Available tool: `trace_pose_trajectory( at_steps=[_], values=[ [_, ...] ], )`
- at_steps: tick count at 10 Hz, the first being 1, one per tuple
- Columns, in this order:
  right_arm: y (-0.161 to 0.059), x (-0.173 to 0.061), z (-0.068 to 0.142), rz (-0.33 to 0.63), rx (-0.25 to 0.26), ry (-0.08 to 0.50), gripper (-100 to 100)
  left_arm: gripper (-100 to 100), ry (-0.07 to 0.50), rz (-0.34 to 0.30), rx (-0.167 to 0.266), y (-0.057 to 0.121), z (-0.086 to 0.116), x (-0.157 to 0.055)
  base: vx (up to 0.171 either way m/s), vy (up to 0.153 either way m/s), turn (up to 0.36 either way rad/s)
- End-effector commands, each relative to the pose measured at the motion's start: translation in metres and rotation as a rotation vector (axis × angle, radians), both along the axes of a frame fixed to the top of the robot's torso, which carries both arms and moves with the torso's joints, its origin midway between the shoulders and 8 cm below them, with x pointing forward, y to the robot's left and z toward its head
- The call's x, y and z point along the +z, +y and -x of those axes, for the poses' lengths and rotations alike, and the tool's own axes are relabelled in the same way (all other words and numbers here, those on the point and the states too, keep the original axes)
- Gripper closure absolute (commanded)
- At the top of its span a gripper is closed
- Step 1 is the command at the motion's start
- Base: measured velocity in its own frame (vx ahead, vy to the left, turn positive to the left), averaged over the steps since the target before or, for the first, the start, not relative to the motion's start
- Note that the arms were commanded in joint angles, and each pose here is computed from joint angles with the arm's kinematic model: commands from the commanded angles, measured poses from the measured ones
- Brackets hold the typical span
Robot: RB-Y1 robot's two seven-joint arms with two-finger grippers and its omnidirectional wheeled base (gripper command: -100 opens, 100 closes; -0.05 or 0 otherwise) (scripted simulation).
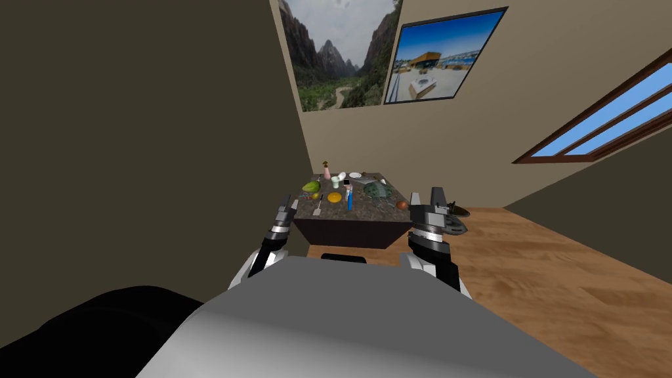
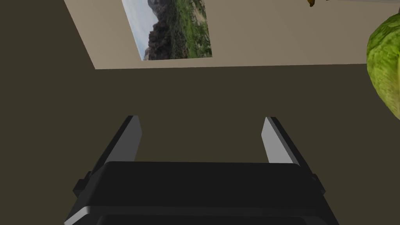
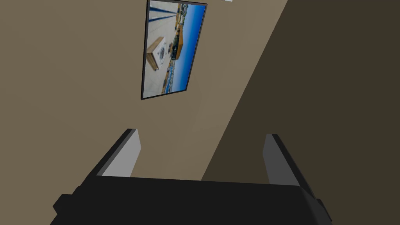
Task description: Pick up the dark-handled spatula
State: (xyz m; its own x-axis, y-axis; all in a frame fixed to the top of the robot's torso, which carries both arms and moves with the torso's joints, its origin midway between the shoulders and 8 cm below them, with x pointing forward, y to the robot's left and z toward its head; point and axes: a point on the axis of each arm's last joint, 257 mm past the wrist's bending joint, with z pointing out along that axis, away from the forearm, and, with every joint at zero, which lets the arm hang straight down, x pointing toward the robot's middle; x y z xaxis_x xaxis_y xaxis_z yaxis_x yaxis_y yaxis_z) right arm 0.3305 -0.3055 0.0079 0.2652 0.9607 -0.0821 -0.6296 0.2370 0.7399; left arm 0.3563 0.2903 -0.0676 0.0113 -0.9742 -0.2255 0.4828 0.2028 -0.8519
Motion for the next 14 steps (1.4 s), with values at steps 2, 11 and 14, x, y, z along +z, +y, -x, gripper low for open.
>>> trace_pose_trajectory(
  at_steps=[2, 11, 14],
  values=[
    [0.0, 0.0, 0.0, 0.0, 0.0, 0.0, 0, -100, 0.07, -0.023, -0.012, 0.009, 0.0, -0.019, -0.042, -0.045, -0.08],
    [0.0, 0.0, 0.0, 0.0, 0.0, 0.0, 0, -100, 0.404, -0.079, -0.014, 0.069, 0.015, -0.107, -0.037, -0.05, -0.109],
    [0.0, 0.0, 0.0, 0.0, 0.0, 0.0, 0, -100, 0.484, -0.129, -0.029, 0.083, 0.019, -0.122, -0.03, -0.044, -0.098]
  ],
)
